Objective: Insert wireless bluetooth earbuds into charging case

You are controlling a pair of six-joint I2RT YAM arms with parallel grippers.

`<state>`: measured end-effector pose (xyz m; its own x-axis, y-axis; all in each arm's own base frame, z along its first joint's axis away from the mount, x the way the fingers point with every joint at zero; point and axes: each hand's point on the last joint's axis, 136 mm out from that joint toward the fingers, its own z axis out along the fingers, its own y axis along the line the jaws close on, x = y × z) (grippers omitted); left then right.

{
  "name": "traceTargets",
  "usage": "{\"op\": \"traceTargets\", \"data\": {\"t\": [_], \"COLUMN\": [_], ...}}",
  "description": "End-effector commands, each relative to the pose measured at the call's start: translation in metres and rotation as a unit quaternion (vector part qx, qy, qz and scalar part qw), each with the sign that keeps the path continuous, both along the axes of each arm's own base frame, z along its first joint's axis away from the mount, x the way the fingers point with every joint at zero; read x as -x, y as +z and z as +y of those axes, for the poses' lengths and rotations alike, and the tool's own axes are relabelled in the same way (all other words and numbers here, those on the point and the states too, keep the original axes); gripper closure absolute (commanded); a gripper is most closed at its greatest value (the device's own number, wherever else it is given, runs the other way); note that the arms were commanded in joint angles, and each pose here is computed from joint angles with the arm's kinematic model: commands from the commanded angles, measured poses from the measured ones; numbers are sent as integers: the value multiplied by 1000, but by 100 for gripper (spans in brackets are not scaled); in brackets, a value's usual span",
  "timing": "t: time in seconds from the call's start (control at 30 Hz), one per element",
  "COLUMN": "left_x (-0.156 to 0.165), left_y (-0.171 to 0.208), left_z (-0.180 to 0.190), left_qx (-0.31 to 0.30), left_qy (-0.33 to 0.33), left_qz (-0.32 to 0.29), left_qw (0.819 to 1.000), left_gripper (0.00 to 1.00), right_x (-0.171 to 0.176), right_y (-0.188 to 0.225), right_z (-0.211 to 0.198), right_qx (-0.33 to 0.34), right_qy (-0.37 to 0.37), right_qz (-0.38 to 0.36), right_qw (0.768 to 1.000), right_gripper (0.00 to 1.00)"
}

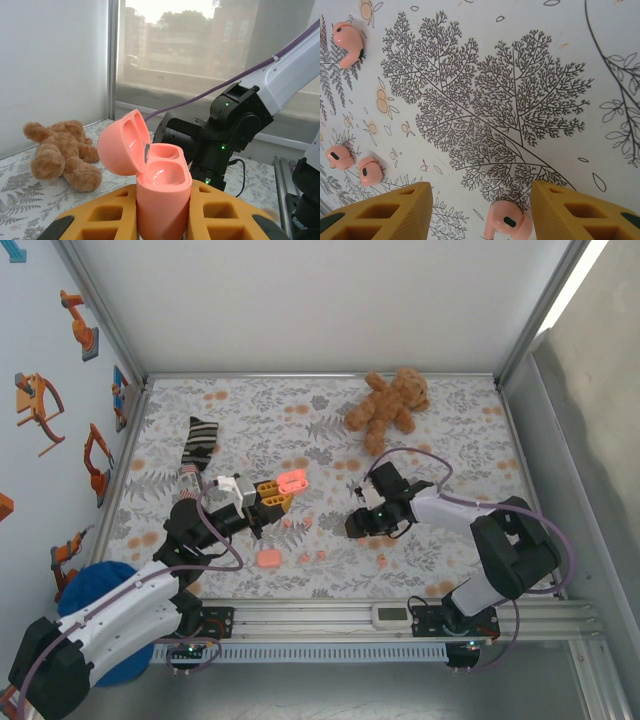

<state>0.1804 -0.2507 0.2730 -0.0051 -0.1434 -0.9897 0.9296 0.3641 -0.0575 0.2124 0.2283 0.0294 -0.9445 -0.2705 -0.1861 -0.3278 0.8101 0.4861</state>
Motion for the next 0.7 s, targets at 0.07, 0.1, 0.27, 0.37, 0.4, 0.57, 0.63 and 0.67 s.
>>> {"op": "traceTargets", "data": {"t": [0.07, 0.1, 0.27, 0.37, 0.4, 0.57, 0.63, 0.67], "left_x": [3, 3, 3, 2, 2, 2, 2, 1], "left_y": [-2, -2, -3, -3, -3, -3, -3, -3], "left_z": [2, 2, 2, 2, 2, 2, 2, 2], "left_qx": [1, 2, 0, 0, -1, -1, -2, -2], "left_qy": [0, 1, 2, 3, 3, 4, 4, 5], "left_qz": [-2, -3, -2, -1, 0, -1, 0, -1], "left_qw": [1000, 1000, 1000, 1000, 1000, 1000, 1000, 1000], "left_gripper": [100, 100, 100, 100, 100, 100, 100, 100], "right_x": [6, 7, 15, 18, 19, 22, 23, 23], "right_y": [1, 1, -2, -3, -2, -2, -3, -3], "right_z": [-2, -2, -4, -4, -4, -6, -8, -9], "right_qx": [13, 14, 20, 23, 25, 33, 40, 41], "right_qy": [1, 1, 5, 9, 9, 12, 14, 15], "right_qz": [10, 11, 20, 23, 23, 23, 24, 24], "right_qw": [1000, 1000, 1000, 999, 999, 999, 999, 999], "right_gripper": [48, 48, 49, 50, 52, 56, 57, 58]}}
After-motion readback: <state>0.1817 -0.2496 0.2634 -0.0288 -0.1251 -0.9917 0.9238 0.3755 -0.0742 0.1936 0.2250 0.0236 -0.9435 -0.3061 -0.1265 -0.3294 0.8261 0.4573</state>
